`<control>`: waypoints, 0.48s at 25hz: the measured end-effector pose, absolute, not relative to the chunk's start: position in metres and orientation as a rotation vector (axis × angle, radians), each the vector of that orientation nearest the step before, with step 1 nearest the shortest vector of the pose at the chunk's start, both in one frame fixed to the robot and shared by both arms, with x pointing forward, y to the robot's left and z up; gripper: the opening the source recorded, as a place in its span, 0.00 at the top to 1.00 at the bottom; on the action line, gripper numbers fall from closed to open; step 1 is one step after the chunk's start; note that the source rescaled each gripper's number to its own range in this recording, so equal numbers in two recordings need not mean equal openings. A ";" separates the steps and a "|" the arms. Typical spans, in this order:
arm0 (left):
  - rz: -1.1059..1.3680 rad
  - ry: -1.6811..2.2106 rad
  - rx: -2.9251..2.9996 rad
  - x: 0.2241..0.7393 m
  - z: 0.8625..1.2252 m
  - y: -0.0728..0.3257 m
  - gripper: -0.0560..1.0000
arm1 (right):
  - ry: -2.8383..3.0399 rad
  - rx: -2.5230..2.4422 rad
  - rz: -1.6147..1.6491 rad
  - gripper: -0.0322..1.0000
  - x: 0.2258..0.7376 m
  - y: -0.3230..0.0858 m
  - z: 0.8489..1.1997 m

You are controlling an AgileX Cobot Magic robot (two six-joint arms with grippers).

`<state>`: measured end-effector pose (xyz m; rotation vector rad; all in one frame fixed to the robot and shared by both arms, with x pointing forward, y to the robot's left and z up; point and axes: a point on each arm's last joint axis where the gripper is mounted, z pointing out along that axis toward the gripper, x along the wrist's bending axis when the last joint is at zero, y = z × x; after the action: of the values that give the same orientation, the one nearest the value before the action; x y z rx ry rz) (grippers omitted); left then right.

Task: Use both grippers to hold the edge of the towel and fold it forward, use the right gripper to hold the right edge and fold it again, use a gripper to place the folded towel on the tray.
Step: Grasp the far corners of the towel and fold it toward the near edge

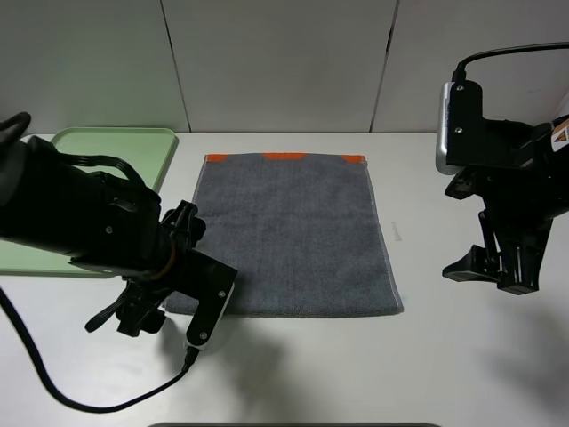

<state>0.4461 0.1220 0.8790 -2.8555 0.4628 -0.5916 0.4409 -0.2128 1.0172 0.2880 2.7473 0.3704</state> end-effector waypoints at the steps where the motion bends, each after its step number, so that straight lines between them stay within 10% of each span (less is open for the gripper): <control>1: -0.588 0.463 -2.859 0.446 0.877 0.121 0.05 | 2.747 0.288 0.370 0.00 0.441 -0.213 1.017; 12: -0.582 0.485 -2.871 0.447 0.870 0.118 0.05 | 2.807 0.302 0.332 0.00 0.454 -0.208 0.996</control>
<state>0.4470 0.1184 0.8701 -2.8714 0.4848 -0.5818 0.4538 -0.2080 0.9959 0.3017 2.8070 0.3317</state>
